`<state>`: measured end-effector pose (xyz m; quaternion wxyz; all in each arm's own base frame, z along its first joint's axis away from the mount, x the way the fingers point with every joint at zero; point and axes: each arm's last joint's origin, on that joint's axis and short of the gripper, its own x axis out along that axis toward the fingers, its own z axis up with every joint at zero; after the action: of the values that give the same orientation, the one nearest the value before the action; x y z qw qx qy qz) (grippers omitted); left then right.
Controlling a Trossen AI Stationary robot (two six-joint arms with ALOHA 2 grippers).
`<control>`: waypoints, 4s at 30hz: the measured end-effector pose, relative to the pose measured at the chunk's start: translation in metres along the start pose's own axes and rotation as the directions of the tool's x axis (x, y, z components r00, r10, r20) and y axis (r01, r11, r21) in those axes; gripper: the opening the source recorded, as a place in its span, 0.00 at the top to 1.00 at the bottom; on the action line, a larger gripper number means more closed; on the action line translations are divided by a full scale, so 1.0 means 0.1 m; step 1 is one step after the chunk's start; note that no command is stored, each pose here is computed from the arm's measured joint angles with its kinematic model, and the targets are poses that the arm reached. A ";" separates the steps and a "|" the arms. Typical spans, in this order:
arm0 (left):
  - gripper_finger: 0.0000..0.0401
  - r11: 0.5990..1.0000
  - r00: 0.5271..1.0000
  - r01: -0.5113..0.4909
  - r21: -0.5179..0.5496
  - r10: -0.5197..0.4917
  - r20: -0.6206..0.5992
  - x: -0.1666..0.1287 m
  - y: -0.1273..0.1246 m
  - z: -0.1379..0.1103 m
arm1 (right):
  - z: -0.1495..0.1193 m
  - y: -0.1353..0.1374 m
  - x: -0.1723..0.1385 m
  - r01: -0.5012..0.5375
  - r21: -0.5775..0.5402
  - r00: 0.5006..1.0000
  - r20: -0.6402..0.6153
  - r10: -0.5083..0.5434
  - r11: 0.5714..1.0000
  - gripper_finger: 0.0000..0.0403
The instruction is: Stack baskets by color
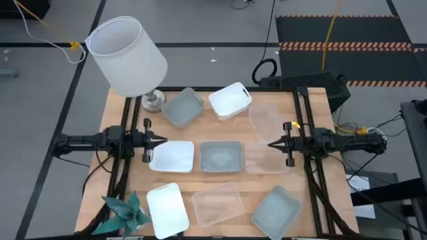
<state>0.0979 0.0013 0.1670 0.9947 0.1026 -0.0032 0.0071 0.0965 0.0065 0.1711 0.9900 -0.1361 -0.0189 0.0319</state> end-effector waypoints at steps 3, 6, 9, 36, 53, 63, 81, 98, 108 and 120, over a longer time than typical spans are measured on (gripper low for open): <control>0.92 1.000 1.000 0.000 0.000 0.000 0.000 0.00 0.00 0.00 | 0.00 0.00 0.00 0.000 0.000 1.000 0.000 0.000 1.000 1.00; 0.92 1.000 1.000 0.000 0.000 0.000 0.000 0.00 0.00 0.00 | 0.00 0.00 0.00 0.000 0.000 1.000 0.000 0.000 1.000 1.00; 0.92 1.000 1.000 0.000 0.000 0.000 0.000 0.00 0.00 0.00 | 0.00 0.00 0.00 0.000 0.000 1.000 0.000 0.000 1.000 1.00; 0.92 1.000 1.000 0.000 0.000 0.000 0.000 0.00 0.00 0.00 | 0.00 0.00 0.00 0.000 0.000 1.000 0.000 0.000 1.000 1.00; 0.92 1.000 1.000 0.000 0.000 0.000 0.000 0.00 0.00 0.00 | 0.00 0.00 0.00 0.000 0.000 1.000 0.000 0.000 1.000 1.00; 0.92 1.000 1.000 0.000 0.000 0.000 0.000 0.00 0.00 0.00 | 0.00 0.00 0.00 0.000 0.000 1.000 0.000 0.000 1.000 1.00; 0.92 1.000 1.000 0.000 0.000 0.000 0.000 0.00 0.00 0.00 | 0.00 0.00 0.00 0.000 0.000 1.000 0.000 0.000 1.000 1.00; 0.92 1.000 1.000 0.000 0.000 0.000 0.000 0.00 0.00 0.00 | 0.00 0.00 0.00 0.000 0.000 1.000 0.000 0.000 1.000 1.00; 0.92 1.000 1.000 0.000 0.000 0.000 0.000 0.00 0.00 0.00 | 0.00 0.00 0.00 0.000 0.204 1.000 0.001 0.000 0.979 1.00; 0.92 1.000 1.000 0.000 0.000 0.000 0.000 0.00 0.00 0.00 | 0.02 0.03 0.00 -0.104 0.357 0.995 0.034 0.098 0.928 1.00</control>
<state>0.0979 0.0013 0.1671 0.9947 0.1026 -0.0034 0.0071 0.0965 0.0096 0.1718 0.9951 0.0461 -0.0136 0.0868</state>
